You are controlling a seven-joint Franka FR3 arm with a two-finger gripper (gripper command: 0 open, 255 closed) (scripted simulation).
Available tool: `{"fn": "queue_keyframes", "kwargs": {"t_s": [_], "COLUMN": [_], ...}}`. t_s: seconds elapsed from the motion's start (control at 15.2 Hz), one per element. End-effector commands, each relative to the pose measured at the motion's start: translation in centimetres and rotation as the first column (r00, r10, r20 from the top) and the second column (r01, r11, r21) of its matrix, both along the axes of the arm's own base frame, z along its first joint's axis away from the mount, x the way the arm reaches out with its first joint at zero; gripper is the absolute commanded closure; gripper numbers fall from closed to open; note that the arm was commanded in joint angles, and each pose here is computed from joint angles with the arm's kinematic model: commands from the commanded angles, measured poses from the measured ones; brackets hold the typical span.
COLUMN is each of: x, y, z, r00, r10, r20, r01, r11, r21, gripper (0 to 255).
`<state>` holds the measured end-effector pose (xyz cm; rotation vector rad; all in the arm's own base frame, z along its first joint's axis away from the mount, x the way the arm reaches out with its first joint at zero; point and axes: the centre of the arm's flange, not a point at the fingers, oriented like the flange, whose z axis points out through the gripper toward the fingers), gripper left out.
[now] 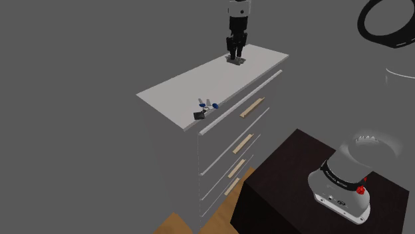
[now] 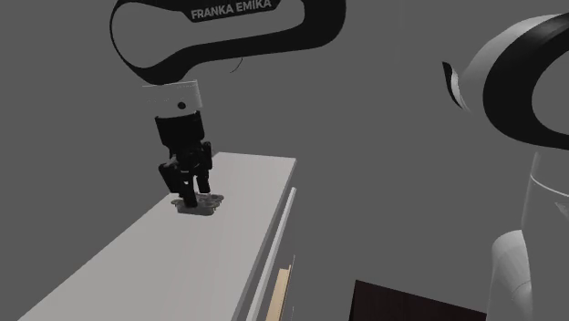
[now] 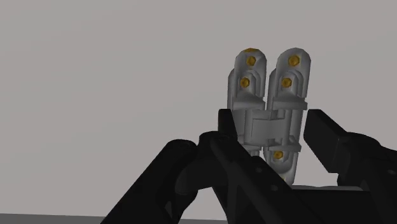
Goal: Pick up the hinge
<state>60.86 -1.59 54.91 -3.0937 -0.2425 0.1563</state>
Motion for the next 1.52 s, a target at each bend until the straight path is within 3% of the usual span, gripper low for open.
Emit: {"fn": "queue_keyframes", "kwargs": {"t_s": [0.0,0.26,0.33,1.45], "x": [2.0,2.0,0.9,0.9], "y": [0.1,-0.7,0.1,0.1], "z": [-2.4,-2.7,-2.3,5.7], "r00": [1.0,1.0,1.0,1.0], "r10": [0.006,0.006,0.007,0.007], "r20": [0.026,0.025,0.026,0.026], "r01": [-0.006,-0.006,-0.007,-0.007], "r11": [1.0,1.0,1.0,1.0], "r21": [0.002,0.001,0.001,0.001], "gripper": [255,255,255,255]}}
